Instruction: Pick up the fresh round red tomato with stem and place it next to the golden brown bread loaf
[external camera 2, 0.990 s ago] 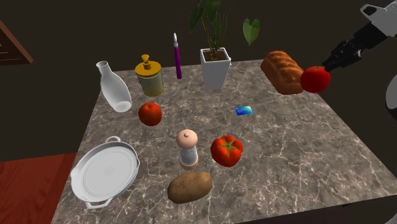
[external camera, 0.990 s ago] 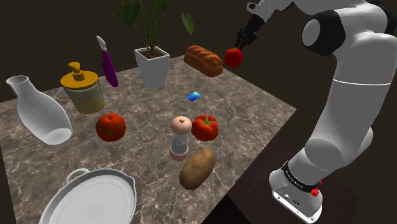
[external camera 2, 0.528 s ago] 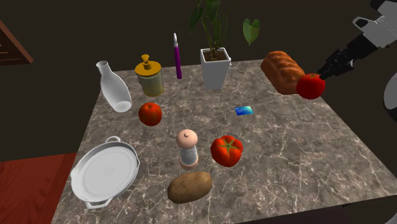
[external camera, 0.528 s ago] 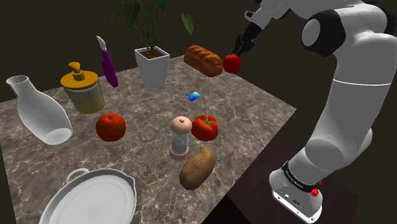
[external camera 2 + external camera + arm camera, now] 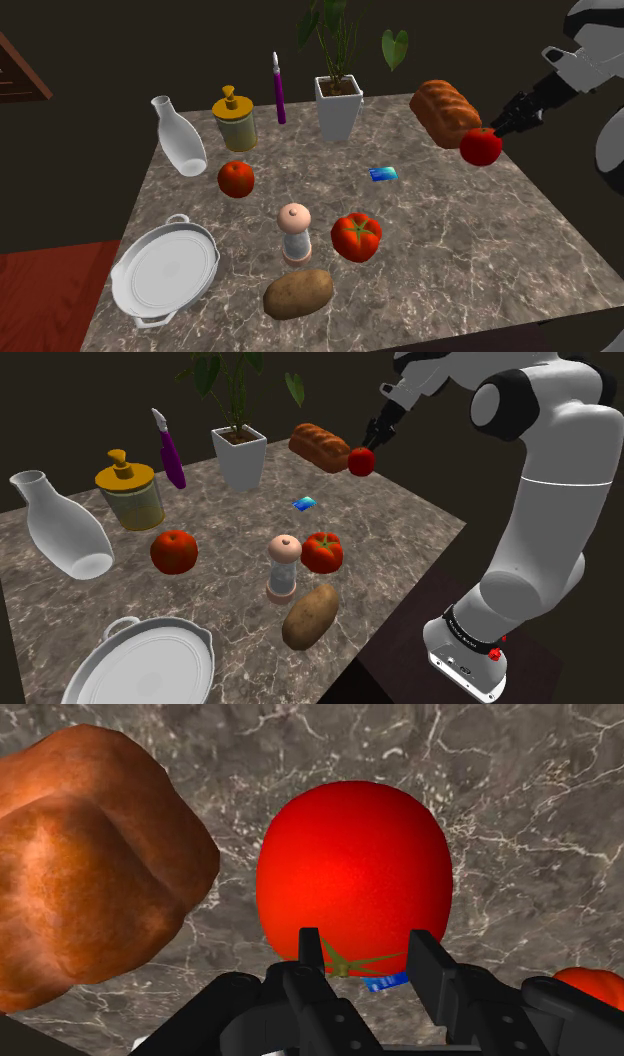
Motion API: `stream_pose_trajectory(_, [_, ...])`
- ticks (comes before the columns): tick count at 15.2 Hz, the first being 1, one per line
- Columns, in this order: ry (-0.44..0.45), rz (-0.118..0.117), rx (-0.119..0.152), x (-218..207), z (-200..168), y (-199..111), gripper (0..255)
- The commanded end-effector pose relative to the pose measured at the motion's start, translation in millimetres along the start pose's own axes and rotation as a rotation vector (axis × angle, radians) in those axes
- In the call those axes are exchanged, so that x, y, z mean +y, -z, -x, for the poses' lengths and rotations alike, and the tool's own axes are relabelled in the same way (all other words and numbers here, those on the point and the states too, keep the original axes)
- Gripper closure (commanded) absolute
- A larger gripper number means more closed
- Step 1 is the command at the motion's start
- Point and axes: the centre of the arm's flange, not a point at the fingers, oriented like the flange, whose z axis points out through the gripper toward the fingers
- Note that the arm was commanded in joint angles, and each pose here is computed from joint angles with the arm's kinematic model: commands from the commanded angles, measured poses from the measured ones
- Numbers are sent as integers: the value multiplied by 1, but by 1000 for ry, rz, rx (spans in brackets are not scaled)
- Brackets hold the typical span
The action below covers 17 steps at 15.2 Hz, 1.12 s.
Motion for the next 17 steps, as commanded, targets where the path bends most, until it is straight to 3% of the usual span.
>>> stream_pose_trajectory(1, [0, 0, 0, 1, 6, -10, 255])
stream_pose_trajectory(9, [0, 0, 0, 3, 25, -46, 255])
stream_pose_trajectory(16, [0, 0, 0, 3, 25, -46, 255])
stream_pose_trajectory(17, [0, 0, 0, 3, 25, -46, 0])
